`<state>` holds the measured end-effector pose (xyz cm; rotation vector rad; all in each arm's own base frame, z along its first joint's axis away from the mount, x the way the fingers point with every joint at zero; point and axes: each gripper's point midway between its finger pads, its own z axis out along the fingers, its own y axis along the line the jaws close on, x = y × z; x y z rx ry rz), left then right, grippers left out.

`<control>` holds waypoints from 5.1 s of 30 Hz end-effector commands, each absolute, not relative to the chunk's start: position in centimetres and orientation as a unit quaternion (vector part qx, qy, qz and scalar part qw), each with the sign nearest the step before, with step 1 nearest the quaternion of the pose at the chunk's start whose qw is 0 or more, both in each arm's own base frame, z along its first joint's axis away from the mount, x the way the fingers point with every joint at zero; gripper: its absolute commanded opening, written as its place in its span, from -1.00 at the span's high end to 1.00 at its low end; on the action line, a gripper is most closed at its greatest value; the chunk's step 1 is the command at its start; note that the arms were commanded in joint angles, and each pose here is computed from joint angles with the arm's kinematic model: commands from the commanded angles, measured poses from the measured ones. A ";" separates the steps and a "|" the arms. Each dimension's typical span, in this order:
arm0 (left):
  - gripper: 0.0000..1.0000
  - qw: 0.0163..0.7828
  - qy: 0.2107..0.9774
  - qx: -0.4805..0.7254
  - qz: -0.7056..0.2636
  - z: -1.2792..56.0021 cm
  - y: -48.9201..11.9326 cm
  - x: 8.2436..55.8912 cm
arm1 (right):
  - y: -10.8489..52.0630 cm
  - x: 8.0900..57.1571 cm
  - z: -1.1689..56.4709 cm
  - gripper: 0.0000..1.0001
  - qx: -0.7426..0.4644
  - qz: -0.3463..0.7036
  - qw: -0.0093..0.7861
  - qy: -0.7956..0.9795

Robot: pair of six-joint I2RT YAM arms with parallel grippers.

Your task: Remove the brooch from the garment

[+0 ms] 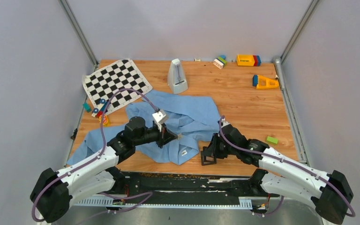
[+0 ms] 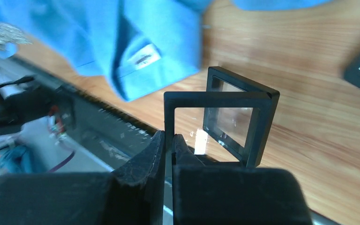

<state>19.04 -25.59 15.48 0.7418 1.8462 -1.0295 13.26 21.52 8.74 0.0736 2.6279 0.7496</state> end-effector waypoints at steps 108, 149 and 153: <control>1.00 0.540 0.450 0.681 -0.206 6.0 -38.3 15.2 | 22.1 15.9 9.7 1.00 0.080 0.575 0.148 0.800; 0.07 0.465 0.609 0.564 -0.308 8.4 -36.2 16.5 | 19.6 16.9 7.3 1.00 0.114 0.467 0.180 0.858; 0.07 0.481 0.627 0.548 -0.274 8.3 -35.4 17.9 | 18.0 17.4 6.5 0.93 0.139 0.413 0.199 0.878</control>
